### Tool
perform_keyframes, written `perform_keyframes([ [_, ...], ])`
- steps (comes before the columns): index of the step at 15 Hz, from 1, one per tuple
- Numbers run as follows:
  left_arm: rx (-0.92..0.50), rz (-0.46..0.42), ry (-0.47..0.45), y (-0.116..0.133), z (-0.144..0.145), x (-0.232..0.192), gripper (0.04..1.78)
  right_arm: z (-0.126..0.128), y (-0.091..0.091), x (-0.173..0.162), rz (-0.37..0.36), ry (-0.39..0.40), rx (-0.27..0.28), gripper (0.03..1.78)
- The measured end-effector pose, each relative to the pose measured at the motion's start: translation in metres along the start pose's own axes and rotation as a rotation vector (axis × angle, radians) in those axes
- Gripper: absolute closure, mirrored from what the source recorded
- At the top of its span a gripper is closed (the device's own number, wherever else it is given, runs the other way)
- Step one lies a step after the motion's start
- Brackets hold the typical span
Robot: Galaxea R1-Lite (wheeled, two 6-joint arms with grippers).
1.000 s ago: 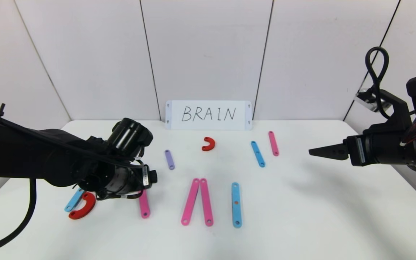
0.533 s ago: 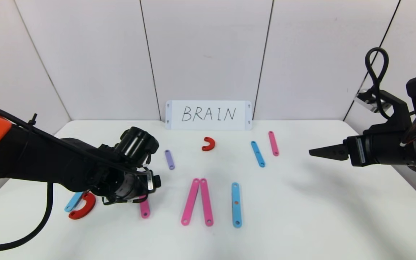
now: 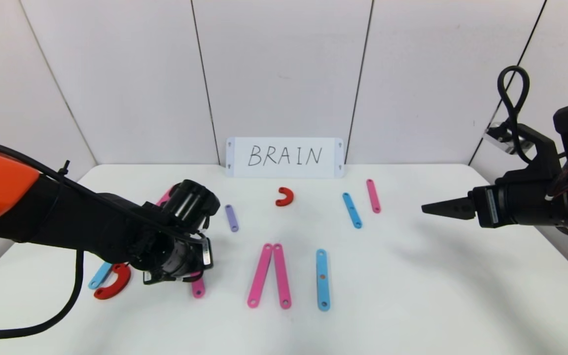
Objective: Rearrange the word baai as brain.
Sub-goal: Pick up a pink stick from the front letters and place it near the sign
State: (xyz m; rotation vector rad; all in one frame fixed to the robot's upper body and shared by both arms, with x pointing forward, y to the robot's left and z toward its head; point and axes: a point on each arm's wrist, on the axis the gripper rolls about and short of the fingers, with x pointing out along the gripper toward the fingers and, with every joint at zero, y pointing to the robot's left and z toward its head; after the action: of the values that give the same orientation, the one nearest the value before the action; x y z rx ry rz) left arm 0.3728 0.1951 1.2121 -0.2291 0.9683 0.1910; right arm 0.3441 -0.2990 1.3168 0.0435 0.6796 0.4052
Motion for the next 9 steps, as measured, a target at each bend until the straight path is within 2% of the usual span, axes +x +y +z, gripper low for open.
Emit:
perform_keyframes([
  [2,0.000,0.001,0.001,0.0000,-0.0002,0.0004,1.19,-0.0002,0.0000,0.0002,0.000,0.001,0.000,0.07],
  [4,0.001,0.001,0.003,0.0001,-0.0005,0.0008,1.47,-0.0002,0.0000,0.0002,0.000,0.001,0.000,0.07],
  [5,0.001,0.001,0.003,0.0001,-0.0006,0.0007,1.51,-0.0002,0.0000,0.0002,0.000,0.001,0.000,0.07],
  [9,0.000,0.000,-0.004,0.0003,0.0002,-0.0013,1.52,-0.0003,-0.0001,0.0005,0.000,0.002,-0.001,0.07],
])
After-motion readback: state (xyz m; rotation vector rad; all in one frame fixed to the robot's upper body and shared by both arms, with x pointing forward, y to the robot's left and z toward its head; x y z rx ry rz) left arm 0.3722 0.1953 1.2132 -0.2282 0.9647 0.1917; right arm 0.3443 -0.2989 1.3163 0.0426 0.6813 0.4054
